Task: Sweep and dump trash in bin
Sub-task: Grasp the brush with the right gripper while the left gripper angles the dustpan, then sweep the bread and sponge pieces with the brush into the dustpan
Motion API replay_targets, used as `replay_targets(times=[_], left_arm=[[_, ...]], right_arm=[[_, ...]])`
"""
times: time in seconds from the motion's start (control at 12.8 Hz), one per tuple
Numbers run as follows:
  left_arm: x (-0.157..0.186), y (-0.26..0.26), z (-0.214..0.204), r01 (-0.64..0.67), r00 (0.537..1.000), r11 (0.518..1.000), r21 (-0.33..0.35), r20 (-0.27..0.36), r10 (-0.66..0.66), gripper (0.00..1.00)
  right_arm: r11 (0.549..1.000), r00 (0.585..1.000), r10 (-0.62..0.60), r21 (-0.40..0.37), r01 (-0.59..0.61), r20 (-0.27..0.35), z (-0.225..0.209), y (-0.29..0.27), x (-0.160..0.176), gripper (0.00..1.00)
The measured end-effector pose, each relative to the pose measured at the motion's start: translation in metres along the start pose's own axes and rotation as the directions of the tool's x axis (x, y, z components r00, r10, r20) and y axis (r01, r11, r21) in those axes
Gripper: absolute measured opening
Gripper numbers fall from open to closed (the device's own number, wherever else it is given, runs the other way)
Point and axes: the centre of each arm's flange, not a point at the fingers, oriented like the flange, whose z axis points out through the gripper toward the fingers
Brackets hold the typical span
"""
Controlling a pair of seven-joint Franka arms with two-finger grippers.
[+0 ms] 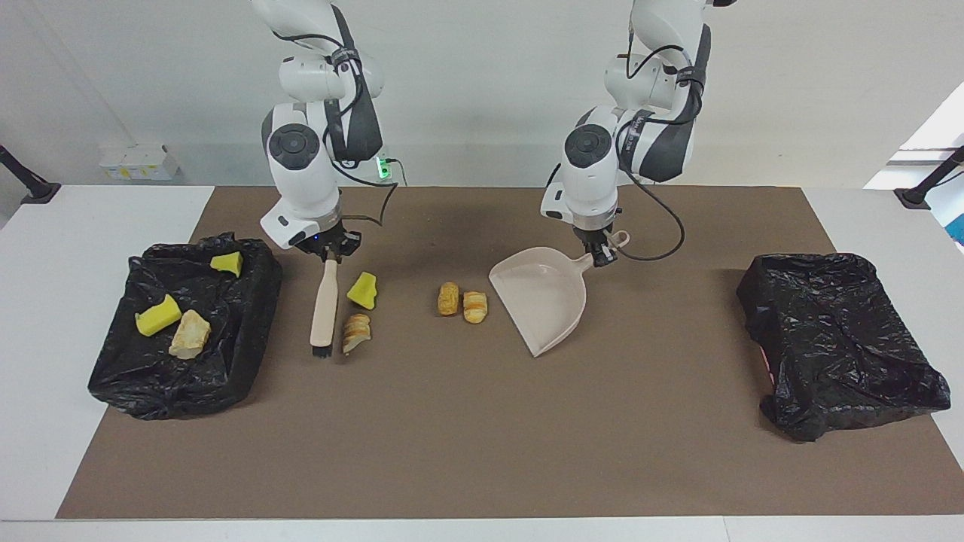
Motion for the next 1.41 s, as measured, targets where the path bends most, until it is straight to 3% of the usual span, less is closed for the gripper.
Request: replay_targets(times=[0.63,1.18,1.41], left_arm=[[0.006,0.024,0.001,-0.043,0.999,0.999,0.012,0.009,0.043,0.31],[0.0,0.031,0.009,-0.048,0.999,0.999,0.003,0.023,0.048,0.31],[-0.001,0.032,0.008,-0.049,0.999,0.999,0.004,0.023,0.049,0.31]], right_arm=[[0.995,0.995,-0.098,0.036,0.097,0.006,0.024,-0.064,-0.013,0.26],[0.986,0.99,-0.141,0.089,0.142,-0.014,0.021,-0.193,-0.015,0.26],[0.978,0.992,-0.125,0.167,0.123,0.005,0.018,-0.253,-0.017,0.26]])
